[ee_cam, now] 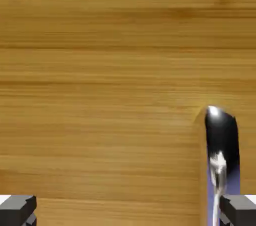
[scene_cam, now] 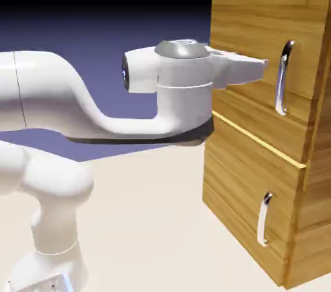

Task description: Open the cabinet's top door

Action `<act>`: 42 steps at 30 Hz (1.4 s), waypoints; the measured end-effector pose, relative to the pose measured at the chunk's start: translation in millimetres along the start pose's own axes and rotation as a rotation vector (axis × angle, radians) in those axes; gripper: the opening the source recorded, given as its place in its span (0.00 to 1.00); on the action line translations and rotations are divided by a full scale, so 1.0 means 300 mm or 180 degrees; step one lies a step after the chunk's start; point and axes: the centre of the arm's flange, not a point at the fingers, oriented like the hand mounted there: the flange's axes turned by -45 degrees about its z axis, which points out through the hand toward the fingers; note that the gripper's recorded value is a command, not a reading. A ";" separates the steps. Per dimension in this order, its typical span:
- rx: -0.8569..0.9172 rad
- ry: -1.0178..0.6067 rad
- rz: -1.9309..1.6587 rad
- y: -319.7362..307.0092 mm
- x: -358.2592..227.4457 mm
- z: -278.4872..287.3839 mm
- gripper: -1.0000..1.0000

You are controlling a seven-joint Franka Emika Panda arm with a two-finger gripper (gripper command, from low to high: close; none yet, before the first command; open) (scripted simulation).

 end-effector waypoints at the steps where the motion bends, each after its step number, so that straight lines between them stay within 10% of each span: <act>1: -0.0006 0.0002 0.0009 0.023 -0.016 0.002 0.50; 10: -0.0033 -0.0004 0.0044 0.114 -0.083 0.155 0.50; 11: -0.0033 -0.0004 0.0041 0.112 -0.083 0.179 0.00; 42: -0.1608 -0.0015 0.0038 -0.272 -0.077 -0.340 0.00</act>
